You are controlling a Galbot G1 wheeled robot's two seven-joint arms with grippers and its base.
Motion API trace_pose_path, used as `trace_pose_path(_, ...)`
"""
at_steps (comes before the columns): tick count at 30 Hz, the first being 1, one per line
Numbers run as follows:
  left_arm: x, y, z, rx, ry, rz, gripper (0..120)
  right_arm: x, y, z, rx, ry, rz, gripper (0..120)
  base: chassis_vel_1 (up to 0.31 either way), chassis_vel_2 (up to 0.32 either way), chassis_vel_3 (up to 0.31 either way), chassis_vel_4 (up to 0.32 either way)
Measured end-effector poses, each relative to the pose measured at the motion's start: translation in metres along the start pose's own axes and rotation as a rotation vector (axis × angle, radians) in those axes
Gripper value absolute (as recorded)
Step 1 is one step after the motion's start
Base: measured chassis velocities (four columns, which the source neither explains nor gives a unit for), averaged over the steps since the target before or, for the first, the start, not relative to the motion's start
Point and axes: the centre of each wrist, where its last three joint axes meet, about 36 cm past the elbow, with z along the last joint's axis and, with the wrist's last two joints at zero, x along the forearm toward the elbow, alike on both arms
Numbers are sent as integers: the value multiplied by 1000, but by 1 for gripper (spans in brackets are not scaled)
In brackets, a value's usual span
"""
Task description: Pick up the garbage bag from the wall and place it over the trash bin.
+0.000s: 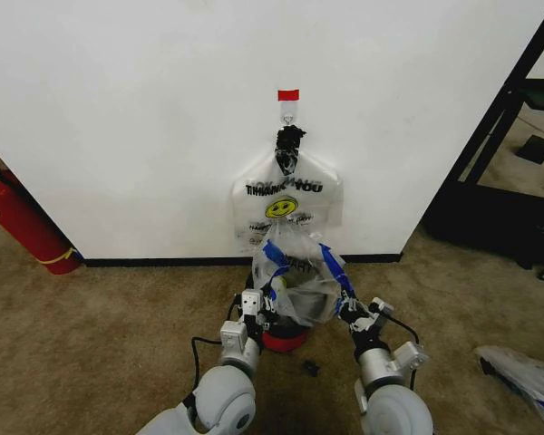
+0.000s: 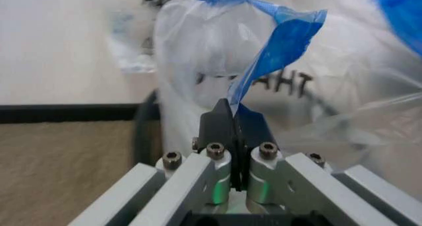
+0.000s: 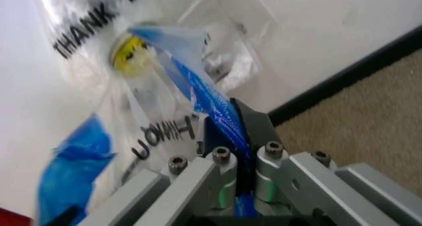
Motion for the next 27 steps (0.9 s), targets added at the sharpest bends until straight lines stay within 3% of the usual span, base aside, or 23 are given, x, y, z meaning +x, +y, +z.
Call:
trace_pose_path(5, 16, 23, -2, -42, 33, -64, 0, 8, -3, 7, 32, 43, 45, 0, 0, 0, 0, 0)
trace_pose_path(16, 45, 24, -18, -69, 111, -60, 0, 23, -3, -3, 116, 138, 151, 0, 0, 0, 0, 0)
trace_pose_path(27, 43, 20, 6, -59, 182, -67, 0, 4, -12, -5, 123, 140, 194, 0, 0, 0, 0, 0)
